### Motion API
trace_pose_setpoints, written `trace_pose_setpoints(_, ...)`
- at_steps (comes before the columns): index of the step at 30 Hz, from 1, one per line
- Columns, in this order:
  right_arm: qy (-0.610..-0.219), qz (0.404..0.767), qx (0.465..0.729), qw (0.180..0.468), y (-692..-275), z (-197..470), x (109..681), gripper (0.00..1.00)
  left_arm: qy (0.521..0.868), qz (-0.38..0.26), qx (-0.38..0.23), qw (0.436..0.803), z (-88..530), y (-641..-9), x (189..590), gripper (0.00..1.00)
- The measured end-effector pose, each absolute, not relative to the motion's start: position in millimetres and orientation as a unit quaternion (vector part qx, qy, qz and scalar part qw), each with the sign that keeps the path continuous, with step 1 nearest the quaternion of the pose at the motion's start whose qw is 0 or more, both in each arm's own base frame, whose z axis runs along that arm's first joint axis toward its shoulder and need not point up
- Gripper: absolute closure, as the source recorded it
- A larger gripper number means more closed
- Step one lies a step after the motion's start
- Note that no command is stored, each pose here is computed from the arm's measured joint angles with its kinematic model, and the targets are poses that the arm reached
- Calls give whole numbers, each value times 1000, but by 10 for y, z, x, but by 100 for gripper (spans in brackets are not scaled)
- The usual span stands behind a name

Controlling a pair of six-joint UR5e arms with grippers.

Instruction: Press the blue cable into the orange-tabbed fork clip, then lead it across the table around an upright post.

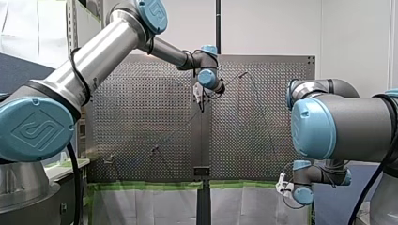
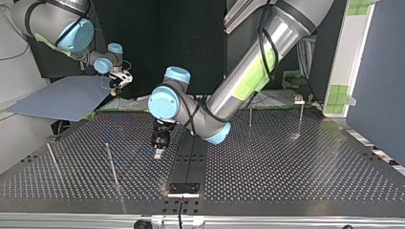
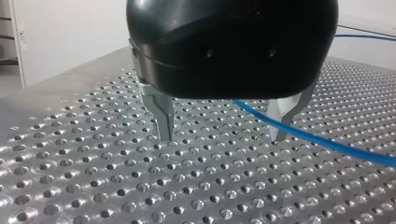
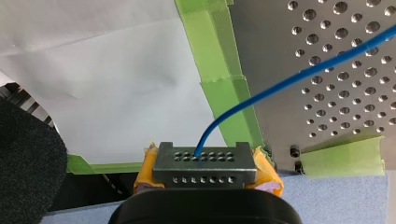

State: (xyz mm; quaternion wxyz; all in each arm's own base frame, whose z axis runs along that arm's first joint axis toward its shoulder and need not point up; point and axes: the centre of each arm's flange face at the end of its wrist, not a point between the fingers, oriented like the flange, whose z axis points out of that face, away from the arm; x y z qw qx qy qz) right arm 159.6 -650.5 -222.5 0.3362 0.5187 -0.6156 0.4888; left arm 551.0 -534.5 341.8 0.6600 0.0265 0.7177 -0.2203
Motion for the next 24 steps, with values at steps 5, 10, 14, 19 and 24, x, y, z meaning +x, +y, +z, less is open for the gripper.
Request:
trace_pose_setpoints(5,-616,489,518,336,-6504,-2231,1592,100,723,-219,35,655,3407,-5387,5445,0)
trace_pose_setpoints(10,-616,489,518,337,-6506,-2232,1581,100,725,-220,41,651,3422,-5436,5372,0)
trace_pose_setpoints(14,-617,488,518,337,-6509,-2232,1569,100,727,-218,45,649,3432,-5456,5331,0)
trace_pose_setpoints(19,-617,488,517,337,-6510,-2233,1565,100,730,-213,49,648,3466,-5453,5292,0)
trace_pose_setpoints(24,-617,489,518,336,-6513,-2233,1555,100,731,-210,47,648,3498,-5435,5278,0)
